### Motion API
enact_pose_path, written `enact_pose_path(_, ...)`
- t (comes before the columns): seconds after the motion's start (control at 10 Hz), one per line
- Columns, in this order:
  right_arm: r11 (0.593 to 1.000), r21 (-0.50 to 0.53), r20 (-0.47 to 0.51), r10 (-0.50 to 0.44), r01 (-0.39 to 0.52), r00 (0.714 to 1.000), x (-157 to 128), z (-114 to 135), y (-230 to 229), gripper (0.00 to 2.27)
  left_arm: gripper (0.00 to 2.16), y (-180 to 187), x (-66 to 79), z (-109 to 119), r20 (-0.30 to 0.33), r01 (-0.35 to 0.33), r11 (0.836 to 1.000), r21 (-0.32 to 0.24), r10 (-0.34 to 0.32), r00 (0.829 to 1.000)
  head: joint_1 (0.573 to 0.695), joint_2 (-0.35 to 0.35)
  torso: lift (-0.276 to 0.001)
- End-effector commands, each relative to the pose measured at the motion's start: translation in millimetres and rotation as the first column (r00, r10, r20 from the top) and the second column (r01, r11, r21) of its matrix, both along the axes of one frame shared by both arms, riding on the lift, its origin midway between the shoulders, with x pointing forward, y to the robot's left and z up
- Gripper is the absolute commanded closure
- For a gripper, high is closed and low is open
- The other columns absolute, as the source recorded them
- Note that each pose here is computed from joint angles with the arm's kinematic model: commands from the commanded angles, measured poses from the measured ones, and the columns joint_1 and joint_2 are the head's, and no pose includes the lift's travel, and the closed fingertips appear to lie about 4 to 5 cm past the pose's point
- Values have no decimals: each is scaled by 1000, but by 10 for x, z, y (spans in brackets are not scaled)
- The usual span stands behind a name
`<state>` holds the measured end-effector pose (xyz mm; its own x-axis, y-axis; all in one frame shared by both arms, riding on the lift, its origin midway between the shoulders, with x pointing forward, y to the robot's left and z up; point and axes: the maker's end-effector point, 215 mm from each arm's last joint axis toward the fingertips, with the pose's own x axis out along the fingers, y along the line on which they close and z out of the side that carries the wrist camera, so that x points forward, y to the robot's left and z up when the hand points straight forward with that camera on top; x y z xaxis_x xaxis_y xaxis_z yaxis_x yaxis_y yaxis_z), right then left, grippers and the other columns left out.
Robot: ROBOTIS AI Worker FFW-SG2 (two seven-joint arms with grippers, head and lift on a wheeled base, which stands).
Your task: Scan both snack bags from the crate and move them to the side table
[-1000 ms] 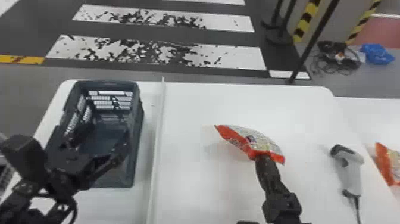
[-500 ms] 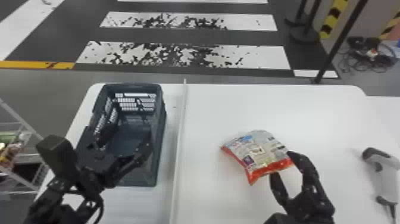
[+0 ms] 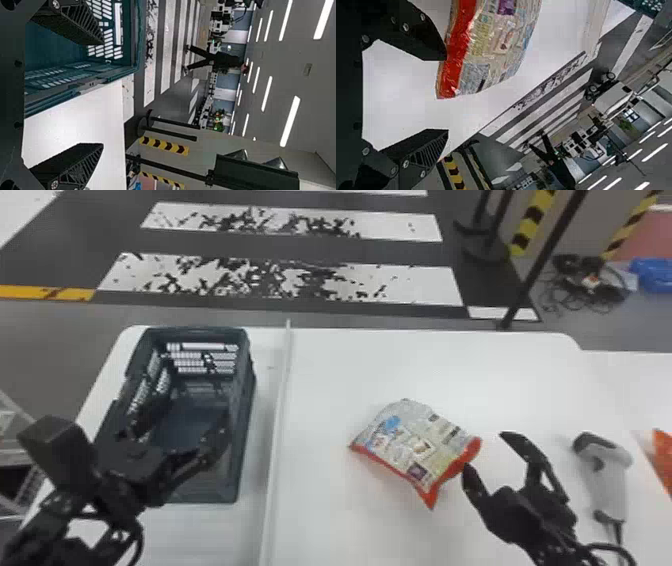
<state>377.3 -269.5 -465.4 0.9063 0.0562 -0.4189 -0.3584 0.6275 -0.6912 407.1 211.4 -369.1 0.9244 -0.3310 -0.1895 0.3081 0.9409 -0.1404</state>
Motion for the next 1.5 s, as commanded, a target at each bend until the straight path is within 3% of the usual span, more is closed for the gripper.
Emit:
enact_pose_path(0.0,998,1,-22,-64,64,998,15,-23,-222,974,83,-3,-1,-1,0,1,1000,0,-1,1000,695,-83,-75)
enact_pose_path(0.1,995,-3,-45,-98,98,994,8,-64,-329,1588,83,-3,-1,-1,0,1,1000,0,-1,1000,695,-92,-75)
enact_pose_path(0.2,995,29,-64,-92,94,994,8,-51,-318,1821,83,-4,-9,-16,-5,2,1000,-1,-2,1000,695,-115,-75)
enact_pose_path(0.3,989,128,-103,-65,78,993,-3,-45,-193,2260,83,-4,-7,-7,-2,1,1000,-2,-1,1000,695,-127,-75)
enact_pose_path(0.5,933,360,-135,63,-11,989,-6,153,227,2256,83,-6,-9,-16,-5,0,1000,-3,0,1000,695,-104,-75)
enact_pose_path(0.7,840,534,-131,195,-96,972,7,370,668,2256,87,-6,-14,-23,-6,-1,1000,-3,1,1000,695,-37,-75)
enact_pose_path(0.9,780,600,-133,313,-175,940,-26,416,1069,2256,87,-11,-14,-15,-5,0,1000,-3,0,1000,695,30,-75)
enact_pose_path(1.2,728,645,-172,438,-235,882,-88,210,1503,2256,87,-27,-15,-16,-5,2,1000,-5,-2,1000,695,104,-75)
enact_pose_path(1.4,727,649,-178,434,-226,883,121,106,1512,2256,87,-36,-16,-9,-4,8,1000,-2,-8,1000,695,130,-75)
